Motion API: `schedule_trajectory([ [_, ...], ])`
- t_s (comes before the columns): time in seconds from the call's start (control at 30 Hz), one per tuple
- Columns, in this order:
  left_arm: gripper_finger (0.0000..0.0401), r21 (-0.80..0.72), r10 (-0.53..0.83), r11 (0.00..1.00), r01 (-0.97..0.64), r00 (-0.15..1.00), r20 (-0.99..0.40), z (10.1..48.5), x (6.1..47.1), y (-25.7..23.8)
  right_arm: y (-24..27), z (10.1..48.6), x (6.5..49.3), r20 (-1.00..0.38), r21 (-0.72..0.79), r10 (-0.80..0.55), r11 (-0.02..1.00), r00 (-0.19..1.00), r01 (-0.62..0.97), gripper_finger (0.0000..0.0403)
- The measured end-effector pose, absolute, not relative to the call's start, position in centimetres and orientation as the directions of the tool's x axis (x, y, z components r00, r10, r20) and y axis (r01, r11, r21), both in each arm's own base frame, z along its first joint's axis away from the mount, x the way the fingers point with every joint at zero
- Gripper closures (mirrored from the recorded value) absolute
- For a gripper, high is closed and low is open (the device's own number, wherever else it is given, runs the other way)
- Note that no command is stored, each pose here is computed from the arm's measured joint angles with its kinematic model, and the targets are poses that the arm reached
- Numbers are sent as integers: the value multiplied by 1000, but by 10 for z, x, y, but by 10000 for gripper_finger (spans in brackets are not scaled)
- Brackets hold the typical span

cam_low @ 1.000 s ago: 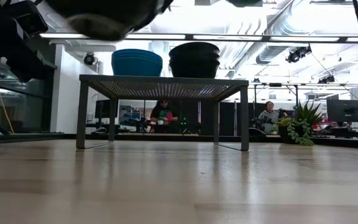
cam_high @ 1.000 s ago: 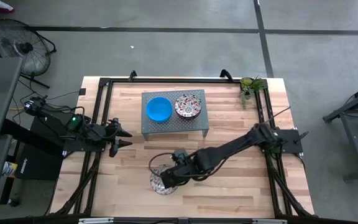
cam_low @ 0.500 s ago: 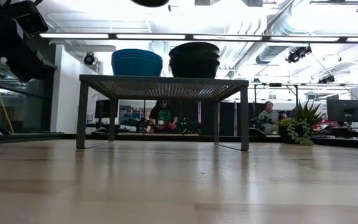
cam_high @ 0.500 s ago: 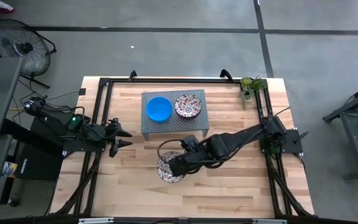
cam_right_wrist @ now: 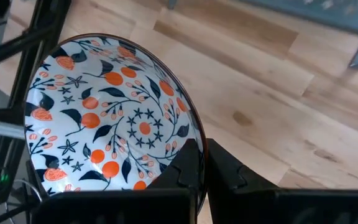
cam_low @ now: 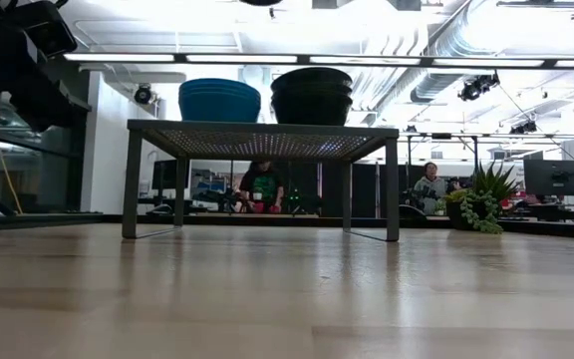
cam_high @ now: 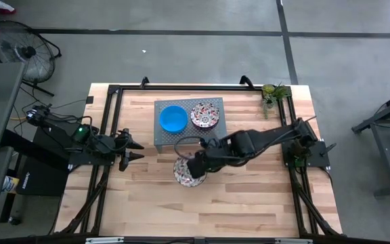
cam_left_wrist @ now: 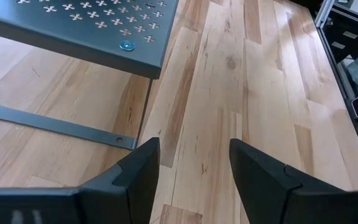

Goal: Pick & Place Mini bowls
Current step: Stack the white bowl on top of the white bowls on the shelf

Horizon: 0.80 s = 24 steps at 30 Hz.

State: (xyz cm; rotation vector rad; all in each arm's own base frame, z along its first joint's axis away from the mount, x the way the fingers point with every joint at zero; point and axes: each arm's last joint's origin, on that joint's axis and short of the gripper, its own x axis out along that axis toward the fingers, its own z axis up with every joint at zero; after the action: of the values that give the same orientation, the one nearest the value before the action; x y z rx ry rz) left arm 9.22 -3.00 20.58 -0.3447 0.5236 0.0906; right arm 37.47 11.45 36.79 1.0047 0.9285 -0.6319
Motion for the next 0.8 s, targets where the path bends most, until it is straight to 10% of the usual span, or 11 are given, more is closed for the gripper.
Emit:
schedule_trajectory([
  [0.8, 211, -299, -3, 939, -172, 863, -505, 206, 92, -30, 17, 388, 369, -884, 411, -70, 353, 462, 841, 403],
])
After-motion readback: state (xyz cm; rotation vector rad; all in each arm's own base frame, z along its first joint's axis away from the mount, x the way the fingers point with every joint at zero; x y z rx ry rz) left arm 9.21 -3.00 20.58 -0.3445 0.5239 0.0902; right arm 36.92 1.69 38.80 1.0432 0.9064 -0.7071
